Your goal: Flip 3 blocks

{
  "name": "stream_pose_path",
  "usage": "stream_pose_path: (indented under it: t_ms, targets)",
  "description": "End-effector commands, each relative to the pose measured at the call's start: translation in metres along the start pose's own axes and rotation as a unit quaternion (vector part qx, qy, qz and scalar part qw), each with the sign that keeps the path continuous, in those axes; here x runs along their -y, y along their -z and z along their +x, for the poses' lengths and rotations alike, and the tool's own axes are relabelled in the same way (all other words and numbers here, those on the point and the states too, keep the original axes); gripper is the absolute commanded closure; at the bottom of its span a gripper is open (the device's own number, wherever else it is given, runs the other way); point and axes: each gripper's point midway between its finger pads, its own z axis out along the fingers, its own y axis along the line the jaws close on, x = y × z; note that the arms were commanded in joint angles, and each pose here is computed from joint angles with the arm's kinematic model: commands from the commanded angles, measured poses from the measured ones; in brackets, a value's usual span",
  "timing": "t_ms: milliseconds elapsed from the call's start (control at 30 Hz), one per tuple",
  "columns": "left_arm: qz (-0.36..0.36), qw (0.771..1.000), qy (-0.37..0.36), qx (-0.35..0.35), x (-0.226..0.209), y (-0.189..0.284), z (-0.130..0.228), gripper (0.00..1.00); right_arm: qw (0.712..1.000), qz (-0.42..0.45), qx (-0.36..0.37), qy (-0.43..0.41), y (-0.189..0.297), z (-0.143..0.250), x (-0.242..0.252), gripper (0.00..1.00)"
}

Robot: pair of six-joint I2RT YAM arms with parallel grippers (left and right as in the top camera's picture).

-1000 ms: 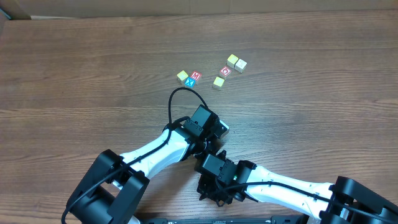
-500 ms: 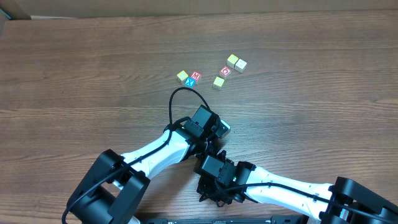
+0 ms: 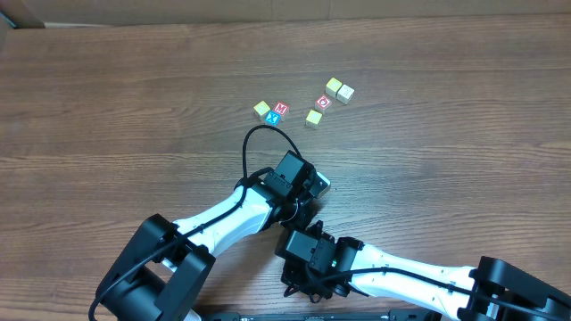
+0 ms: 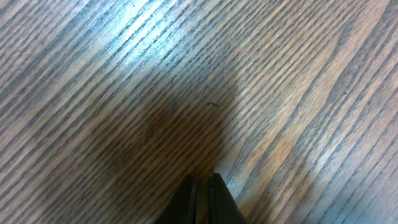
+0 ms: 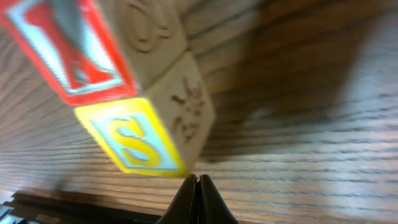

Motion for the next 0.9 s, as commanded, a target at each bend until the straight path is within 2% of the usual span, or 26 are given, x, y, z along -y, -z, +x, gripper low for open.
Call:
stream_pose_path:
  t_ms: [0, 333, 467, 600, 733, 867]
  targets:
    - [-0.01, 0.999, 0.008, -0.04, -0.002, -0.015, 0.025, 0.96, 1.0, 0.005, -0.006, -0.003, 0.0, 0.008, 0.001, 0.96]
    - [-0.043, 0.998, 0.011, -0.039, -0.014, -0.014, 0.024, 0.96, 0.999, 0.036, -0.03, -0.02, 0.0, 0.019, 0.016, 0.96]
    - [-0.072, 0.996, 0.036, -0.023, -0.029, -0.013, 0.017, 0.96, 0.998, 0.042, -0.03, -0.022, 0.003, 0.019, 0.019, 0.96]
    - [-0.104, 0.992, 0.077, 0.0, -0.048, -0.009, 0.009, 0.96, 0.998, 0.049, -0.028, -0.028, 0.007, 0.02, 0.024, 0.96]
    - [-0.154, 0.975, 0.16, 0.022, -0.08, -0.001, 0.007, 0.96, 0.997, 0.06, -0.006, -0.04, 0.016, 0.013, 0.032, 0.96]
    - [-0.198, 0.949, 0.245, 0.019, -0.109, 0.011, 0.018, 0.95, 0.994, 0.077, 0.028, -0.067, 0.031, -0.006, 0.045, 0.96]
